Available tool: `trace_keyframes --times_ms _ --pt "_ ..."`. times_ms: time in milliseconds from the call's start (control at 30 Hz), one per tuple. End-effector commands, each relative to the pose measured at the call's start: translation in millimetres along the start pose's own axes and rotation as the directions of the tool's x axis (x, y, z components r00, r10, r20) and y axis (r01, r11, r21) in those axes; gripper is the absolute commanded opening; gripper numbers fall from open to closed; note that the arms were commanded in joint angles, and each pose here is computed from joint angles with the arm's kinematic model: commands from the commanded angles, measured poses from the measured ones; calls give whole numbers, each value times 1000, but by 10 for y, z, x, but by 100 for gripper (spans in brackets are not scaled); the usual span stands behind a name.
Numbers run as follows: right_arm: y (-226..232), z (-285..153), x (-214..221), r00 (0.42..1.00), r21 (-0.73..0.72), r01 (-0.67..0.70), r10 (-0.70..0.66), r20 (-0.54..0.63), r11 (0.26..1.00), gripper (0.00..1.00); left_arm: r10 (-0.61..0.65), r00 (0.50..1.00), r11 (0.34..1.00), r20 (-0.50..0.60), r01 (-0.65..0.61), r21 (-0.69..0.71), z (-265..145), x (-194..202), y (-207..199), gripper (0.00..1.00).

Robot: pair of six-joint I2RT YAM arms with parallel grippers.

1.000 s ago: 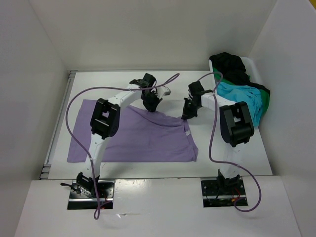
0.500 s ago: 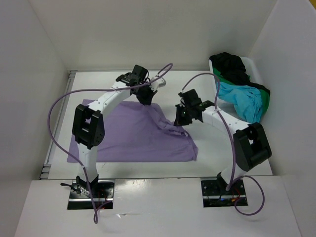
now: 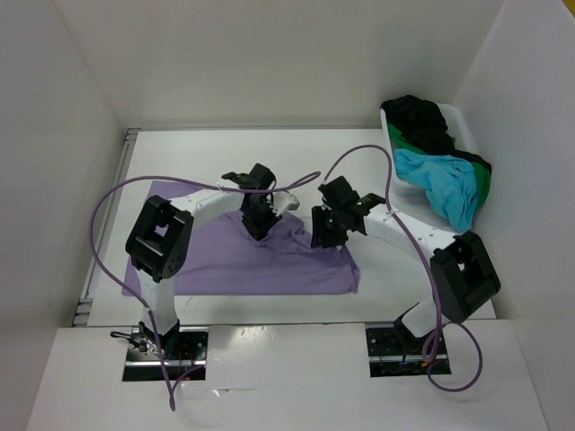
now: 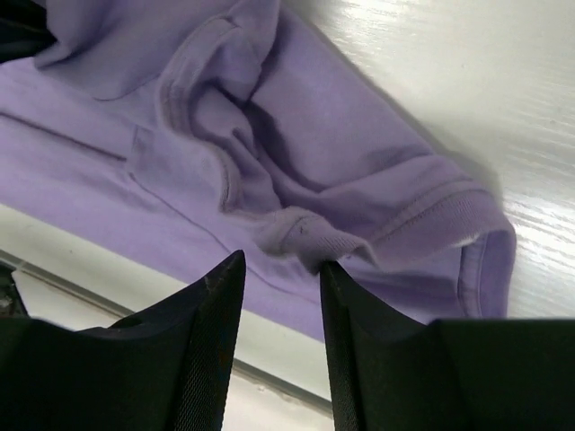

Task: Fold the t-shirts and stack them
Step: Grap the side of the flattened tshirt furthest away from the robot with both arms

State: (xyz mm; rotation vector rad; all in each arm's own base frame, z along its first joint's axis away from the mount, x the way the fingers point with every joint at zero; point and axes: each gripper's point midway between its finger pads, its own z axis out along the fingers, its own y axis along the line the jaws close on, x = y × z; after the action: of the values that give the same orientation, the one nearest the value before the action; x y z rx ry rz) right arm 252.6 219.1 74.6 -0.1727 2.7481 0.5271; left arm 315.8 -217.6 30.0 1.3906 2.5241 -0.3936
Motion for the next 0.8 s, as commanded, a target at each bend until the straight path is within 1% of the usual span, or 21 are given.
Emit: trace_keyframes --times_ms 0,33,67,100,200,233,267,300,333,367,400,433,467,533,567,600,633,667,700,733,767 --pt "178 -354 -285 993 -30 17 -13 121 999 45 21 996 999 88 -18 -42 -251 -185 0 28" --pt "211 -407 -331 990 -40 21 -15 140 999 45 25 995 999 99 -20 -47 -292 -206 -3 37" --pt "254 -479 -443 983 -44 26 -17 181 999 45 5 993 998 115 1 -56 -360 -216 31 44" --pt "289 -530 -526 976 -52 31 -19 216 998 46 -23 991 997 135 33 -70 -434 -228 114 55" --pt "365 -537 -762 962 -53 36 -20 274 998 47 -42 976 992 215 67 -106 -720 -364 261 63" --pt "363 -571 -925 953 -57 23 -5 302 998 47 -58 965 987 255 94 -130 -850 -423 376 69" --pt "334 -455 -968 960 -46 23 -9 279 999 47 -47 953 983 299 97 -155 -1011 -497 429 71" --pt "375 -503 -1145 952 -54 19 -1 307 998 47 -81 942 975 325 142 -169 -1125 -482 537 77" --pt "402 -485 -1218 950 -52 31 -14 312 998 47 -80 932 970 354 155 -188 -1264 -505 601 80" --pt "428 -472 -1287 948 -51 44 -26 318 998 47 -102 923 963 372 186 -195 -1336 -505 684 86" --pt "382 -407 -1370 947 -31 31 -19 319 999 47 -108 906 948 410 218 -231 -1502 -555 812 86" --pt "459 -443 -1478 942 -47 49 -30 335 998 49 -136 897 933 421 259 -250 -1572 -512 924 86" --pt "419 -429 -1581 938 -49 56 -36 345 997 50 -195 872 892 449 348 -289 -1685 -372 1199 86" --pt "454 -201 -1725 947 -66 74 -50 318 995 53 -259 836 835 484 446 -323 -1824 -179 1500 86" --pt "479 -87 -1768 951 -74 88 -62 302 993 53 -335 799 774 499 536 -339 -1882 89 1780 86" --pt "481 147 -1817 965 -72 80 -59 254 994 53 -366 779 746 509 572 -341 -1900 211 1911 86" --pt "488 364 -1860 975 -75 85 -67 213 994 53 -425 745 690 514 634 -349 -1930 474 2134 86" --pt "610 292 -1942 967 -91 104 -80 241 990 53 -444 731 658 519 659 -365 -1947 610 2262 86" --pt "594 399 -1952 972 -85 99 -78 223 991 53 -474 711 632 519 685 -361 -1934 734 2337 86" --pt "589 646 -1865 980 -72 113 -99 174 991 54 -497 697 611 518 704 -362 -1884 860 2450 86" --pt "603 730 -1884 979 -57 117 -106 175 991 57 -504 684 581 528 721 -378 -1904 967 2560 87"
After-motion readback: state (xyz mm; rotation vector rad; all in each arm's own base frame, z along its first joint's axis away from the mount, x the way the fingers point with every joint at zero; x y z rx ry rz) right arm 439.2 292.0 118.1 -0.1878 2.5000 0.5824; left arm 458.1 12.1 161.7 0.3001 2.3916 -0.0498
